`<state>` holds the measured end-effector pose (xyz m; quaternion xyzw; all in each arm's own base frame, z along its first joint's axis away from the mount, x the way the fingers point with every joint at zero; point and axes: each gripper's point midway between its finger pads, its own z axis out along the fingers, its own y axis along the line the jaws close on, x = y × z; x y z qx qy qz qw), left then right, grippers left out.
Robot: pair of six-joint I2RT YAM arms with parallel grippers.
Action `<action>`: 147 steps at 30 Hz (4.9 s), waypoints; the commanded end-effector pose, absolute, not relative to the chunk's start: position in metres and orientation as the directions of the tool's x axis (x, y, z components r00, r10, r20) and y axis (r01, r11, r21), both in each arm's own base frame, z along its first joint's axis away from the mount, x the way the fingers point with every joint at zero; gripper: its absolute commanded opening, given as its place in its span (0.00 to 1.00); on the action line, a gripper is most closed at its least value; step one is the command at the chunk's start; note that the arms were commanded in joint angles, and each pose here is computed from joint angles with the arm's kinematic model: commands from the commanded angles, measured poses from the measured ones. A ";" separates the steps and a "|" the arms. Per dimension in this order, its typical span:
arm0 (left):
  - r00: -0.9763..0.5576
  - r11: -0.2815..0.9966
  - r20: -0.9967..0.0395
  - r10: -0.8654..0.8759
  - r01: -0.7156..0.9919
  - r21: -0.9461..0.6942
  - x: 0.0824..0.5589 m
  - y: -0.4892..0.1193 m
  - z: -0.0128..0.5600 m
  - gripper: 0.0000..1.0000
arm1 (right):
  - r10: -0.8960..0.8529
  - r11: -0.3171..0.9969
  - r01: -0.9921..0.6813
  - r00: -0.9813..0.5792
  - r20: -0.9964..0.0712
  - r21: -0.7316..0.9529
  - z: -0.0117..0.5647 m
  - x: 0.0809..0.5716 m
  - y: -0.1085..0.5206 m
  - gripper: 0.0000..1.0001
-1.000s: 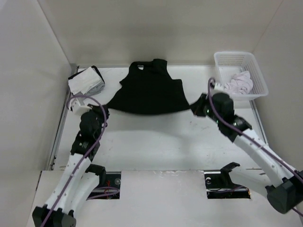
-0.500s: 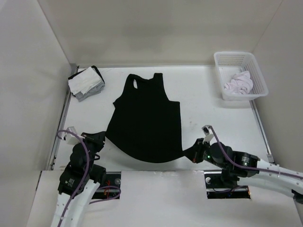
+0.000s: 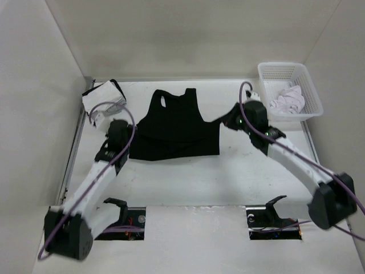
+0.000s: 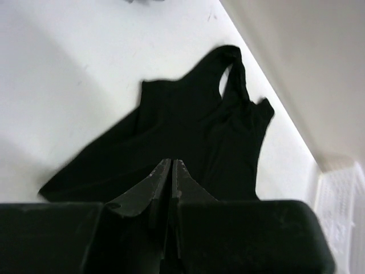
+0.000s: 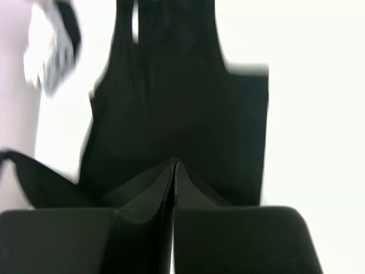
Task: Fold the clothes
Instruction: Fold the tank top
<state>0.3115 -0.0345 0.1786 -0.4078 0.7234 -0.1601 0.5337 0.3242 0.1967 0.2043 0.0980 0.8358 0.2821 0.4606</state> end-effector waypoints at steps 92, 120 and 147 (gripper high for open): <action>-0.271 0.605 -0.550 -0.790 -0.494 -0.624 0.331 -0.035 0.047 0.19 | 0.526 0.748 0.081 -0.677 -0.515 0.659 0.056 0.316 0.174 0.04; -0.340 0.586 -0.480 -0.809 -0.402 -0.703 0.317 -0.056 0.064 0.00 | 0.540 0.726 0.035 -0.647 -0.539 0.686 0.076 0.318 0.176 0.01; 0.092 0.481 -0.474 -0.876 0.249 -0.841 0.170 -0.043 0.441 0.00 | 0.538 0.692 -0.399 -0.271 -0.798 0.602 0.400 0.199 0.157 0.01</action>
